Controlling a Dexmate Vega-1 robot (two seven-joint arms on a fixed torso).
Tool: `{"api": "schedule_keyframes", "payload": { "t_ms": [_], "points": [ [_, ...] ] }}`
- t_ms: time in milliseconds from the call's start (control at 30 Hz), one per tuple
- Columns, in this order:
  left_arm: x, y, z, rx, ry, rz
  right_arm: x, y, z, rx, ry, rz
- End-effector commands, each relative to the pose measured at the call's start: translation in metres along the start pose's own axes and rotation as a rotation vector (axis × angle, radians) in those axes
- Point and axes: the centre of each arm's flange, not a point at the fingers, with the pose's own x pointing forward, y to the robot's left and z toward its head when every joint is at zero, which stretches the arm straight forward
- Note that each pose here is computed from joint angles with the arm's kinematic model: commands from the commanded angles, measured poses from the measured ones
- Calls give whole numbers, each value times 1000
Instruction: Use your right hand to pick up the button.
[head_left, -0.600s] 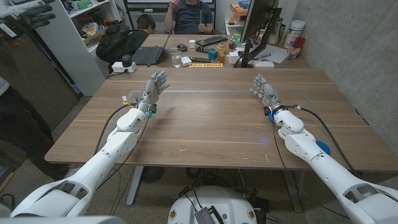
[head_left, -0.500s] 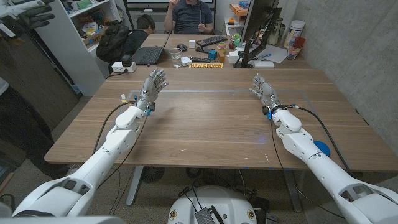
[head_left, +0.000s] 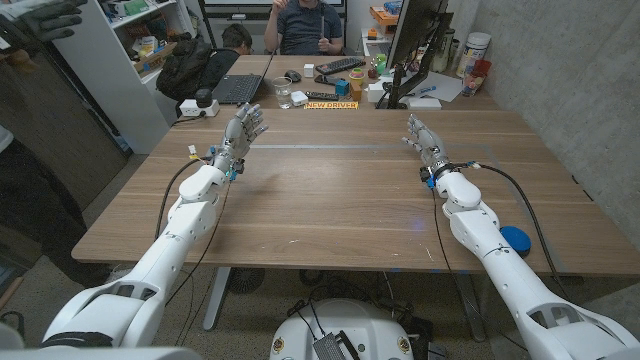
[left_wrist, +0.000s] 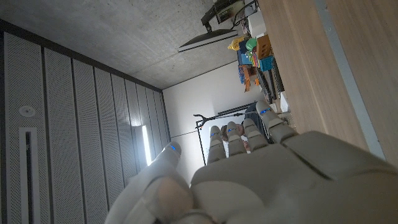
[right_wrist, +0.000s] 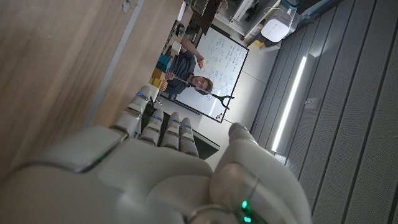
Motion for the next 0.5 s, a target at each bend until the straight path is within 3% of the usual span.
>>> {"api": "schedule_keyframes", "payload": {
  "t_ms": [33,500],
  "points": [
    [0,4,-2,39,3,-18,-7,-12,22,-174,-34,-40],
    [2,3,-3,73,7,-47,-17,-21,60,-356,-128,-70]
  ]
}}
